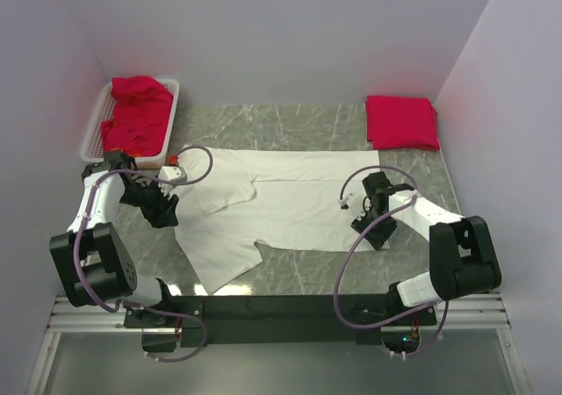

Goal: Fold and stack the t-shirts
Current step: Fold the tshirt

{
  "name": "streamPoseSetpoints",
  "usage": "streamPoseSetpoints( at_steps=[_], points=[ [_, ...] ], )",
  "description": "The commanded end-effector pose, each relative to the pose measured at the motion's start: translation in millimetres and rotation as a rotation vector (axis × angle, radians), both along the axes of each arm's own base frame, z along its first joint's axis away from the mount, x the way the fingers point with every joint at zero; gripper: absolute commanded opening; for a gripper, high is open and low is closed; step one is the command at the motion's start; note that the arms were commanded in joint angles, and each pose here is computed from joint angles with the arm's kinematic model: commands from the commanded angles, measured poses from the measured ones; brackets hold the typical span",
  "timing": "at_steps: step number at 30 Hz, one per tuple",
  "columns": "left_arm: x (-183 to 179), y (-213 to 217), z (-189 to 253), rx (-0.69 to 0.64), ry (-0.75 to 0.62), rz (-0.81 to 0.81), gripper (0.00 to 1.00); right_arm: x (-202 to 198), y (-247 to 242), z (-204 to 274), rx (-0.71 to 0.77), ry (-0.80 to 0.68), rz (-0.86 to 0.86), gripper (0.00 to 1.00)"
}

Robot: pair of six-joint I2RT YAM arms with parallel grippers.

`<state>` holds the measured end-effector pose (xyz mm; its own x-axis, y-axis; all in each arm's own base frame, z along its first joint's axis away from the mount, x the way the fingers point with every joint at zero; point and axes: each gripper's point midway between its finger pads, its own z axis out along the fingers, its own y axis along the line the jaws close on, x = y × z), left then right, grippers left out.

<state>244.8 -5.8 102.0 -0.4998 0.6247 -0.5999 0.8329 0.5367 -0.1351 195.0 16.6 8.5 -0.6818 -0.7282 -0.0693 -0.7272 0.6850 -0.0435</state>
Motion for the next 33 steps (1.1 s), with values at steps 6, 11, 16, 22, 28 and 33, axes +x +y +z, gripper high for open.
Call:
streamPoseSetpoints(
  at_steps=[6,11,16,22,28,33],
  points=[
    [-2.8,1.2,-5.6,0.015,-0.006,-0.047,0.66,-27.2,0.5,-2.8,0.024,0.105,0.088,0.52],
    [-6.8,2.7,-10.8,0.03,-0.004,-0.079,0.66,-37.2,-3.6,-2.2,0.014,0.137,0.114,0.53],
    [-16.0,8.3,-21.7,0.081,-0.008,-0.107,0.65,-31.4,-8.5,-0.3,-0.013,0.085,0.126,0.51],
    [-25.2,7.3,-27.6,0.089,-0.012,-0.149,0.65,-31.2,-14.4,-6.0,-0.046,0.088,0.121,0.28],
    [-38.4,9.3,-47.5,0.191,-0.068,-0.249,0.61,-29.4,-16.2,-4.4,-0.059,0.08,0.103,0.19],
    [-39.0,-3.5,-58.8,0.233,-0.126,-0.311,0.61,-27.3,-15.6,-0.9,-0.058,0.058,0.089,0.17]
  ],
)
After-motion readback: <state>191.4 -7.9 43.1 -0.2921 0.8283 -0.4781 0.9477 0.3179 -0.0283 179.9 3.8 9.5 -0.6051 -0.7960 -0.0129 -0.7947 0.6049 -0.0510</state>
